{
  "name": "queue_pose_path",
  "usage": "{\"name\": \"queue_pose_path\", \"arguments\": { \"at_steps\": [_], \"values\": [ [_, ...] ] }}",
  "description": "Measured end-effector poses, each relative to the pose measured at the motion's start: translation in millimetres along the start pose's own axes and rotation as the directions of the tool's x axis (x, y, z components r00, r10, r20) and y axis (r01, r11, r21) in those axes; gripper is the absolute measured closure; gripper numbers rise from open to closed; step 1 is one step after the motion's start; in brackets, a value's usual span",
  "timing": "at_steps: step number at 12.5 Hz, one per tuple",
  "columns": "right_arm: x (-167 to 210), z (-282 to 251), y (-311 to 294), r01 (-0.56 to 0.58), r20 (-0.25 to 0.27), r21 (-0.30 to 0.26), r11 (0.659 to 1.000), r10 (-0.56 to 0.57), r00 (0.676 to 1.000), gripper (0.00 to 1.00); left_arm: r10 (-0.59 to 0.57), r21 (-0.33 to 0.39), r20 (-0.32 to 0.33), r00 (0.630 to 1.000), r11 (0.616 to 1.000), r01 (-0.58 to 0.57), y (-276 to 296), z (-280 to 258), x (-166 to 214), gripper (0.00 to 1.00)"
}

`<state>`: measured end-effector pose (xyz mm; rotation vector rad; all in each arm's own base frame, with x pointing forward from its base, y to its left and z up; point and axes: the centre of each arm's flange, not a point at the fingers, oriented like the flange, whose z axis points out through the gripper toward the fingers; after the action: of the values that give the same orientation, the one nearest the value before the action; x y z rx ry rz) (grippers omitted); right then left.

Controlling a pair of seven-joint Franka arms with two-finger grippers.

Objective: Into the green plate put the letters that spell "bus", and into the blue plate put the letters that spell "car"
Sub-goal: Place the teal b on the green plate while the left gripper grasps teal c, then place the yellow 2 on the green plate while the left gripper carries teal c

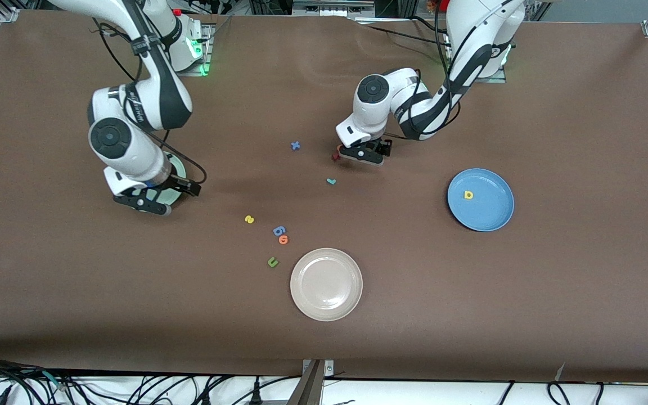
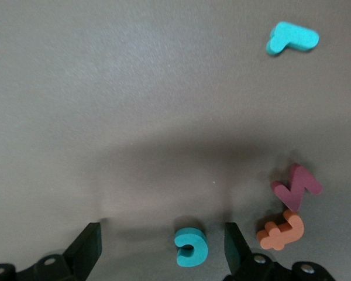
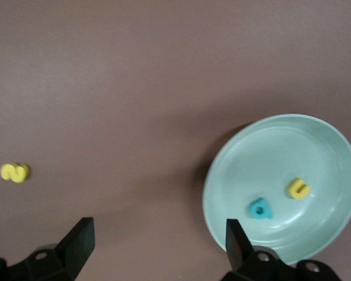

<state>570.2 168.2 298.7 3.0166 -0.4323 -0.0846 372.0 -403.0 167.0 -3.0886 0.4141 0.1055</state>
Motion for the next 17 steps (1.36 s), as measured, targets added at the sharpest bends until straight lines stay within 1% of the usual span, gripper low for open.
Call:
{"name": "queue_pose_path", "arguments": {
  "at_steps": [1,2,3,4,5,6,7,8,9,10,11,12,13,14,15,17],
  "values": [
    [7.6,3.9,-12.7,-0.018,-0.01,0.006,1.0,0.018,1.0,0.01,0.0,-0.001,0.003,1.0,1.0,0.0,1.1,1.6,-1.0,0.1],
    [14.7,8.7,-26.3,-0.034,-0.02,0.026,0.999,0.035,0.999,0.01,0.001,0.0,0.004,1.0,1.0,-0.001,2.3,2.2,-2.0,0.11],
    [20.4,14.0,-41.0,-0.057,-0.026,0.051,0.997,0.058,0.998,0.01,-0.004,0.0,0.004,1.0,1.0,0.004,3.4,2.4,-2.8,0.16],
    [23.6,19.9,-56.8,-0.081,-0.023,0.071,0.994,0.083,0.996,0.01,-0.01,0.0,0.004,1.0,1.0,0.01,4.7,2.4,-3.7,0.17],
    [23.9,25.4,-73.5,-0.107,-0.016,0.085,0.991,0.109,0.994,0.01,-0.014,-0.004,0.001,1.0,1.0,0.014,7.6,1.4,-4.8,0.25],
    [22.0,30.6,-90.3,-0.128,-0.012,0.094,0.987,0.13,0.991,0.01,-0.02,-0.004,0.0,1.0,1.0,0.02,10.3,1.4,-6.4,0.25],
    [20.0,34.4,-104.2,-0.137,-0.017,0.106,0.985,0.14,0.99,0.01,-0.025,-0.007,-0.002,1.0,1.0,0.025,12.5,0.5,-7.3,0.32],
    [18.1,38.5,-114.0,-0.138,-0.024,0.116,0.984,0.142,0.99,0.01,-0.029,-0.007,-0.002,1.0,1.0,0.029,13.3,0.4,-7.7,0.32],
    [15.5,44.9,-120.9,-0.134,-0.028,0.119,0.984,0.138,0.99,0.01,-0.03,-0.007,-0.004,1.0,1.0,0.03,13.8,-0.7,-7.6,0.39],
    [12.4,52.0,-126.8,-0.128,-0.032,0.123,0.984,0.133,0.991,0.01,-0.03,-0.007,-0.005,1.0,1.0,0.03,14.1,-1.1,-7.7,0.39],
    [10.4,58.1,-131.4,-0.129,-0.037,0.128,0.983,0.135,0.99,0.01,-0.03,-0.008,-0.007,1.0,1.0,0.029,14.8,-2.2,-7.8,0.47],
    [9.4,62.0,-135.0,-0.136,-0.044,0.137,0.981,0.143,0.989,0.01,-0.03,-0.008,-0.007,1.0,1.0,0.03,14.9,-2.4,-7.9,0.47],
    [7.8,65.5,-138.6,-0.14,-0.049,0.143,0.98,0.148,0.988,0.01,-0.028,-0.01,-0.009,1.0,1.0,0.028,16.1,-3.3,-8.2,0.52],
    [6.1,69.7,-141.3,-0.141,-0.05,0.145,0.979,0.15,0.987,0.01,-0.029,-0.01,-0.009,1.0,1.0,0.028,16.3,-3.4,-8.3,0.53],
    [4.7,75.7,-142.4,-0.142,-0.046,0.139,0.98,0.149,0.988,0.01,-0.027,-0.011,-0.01,1.0,1.0,0.027,17.2,-4.0,-8.5,0.59],
    [3.0,92.5,-141.7,-0.146,-0.031,0.12,0.982,0.15,0.988,0.01,-0.026,-0.011,-0.011,1.0,1.0,0.026,17.9,-4.3,-8.8,0.62]
  ]
}}
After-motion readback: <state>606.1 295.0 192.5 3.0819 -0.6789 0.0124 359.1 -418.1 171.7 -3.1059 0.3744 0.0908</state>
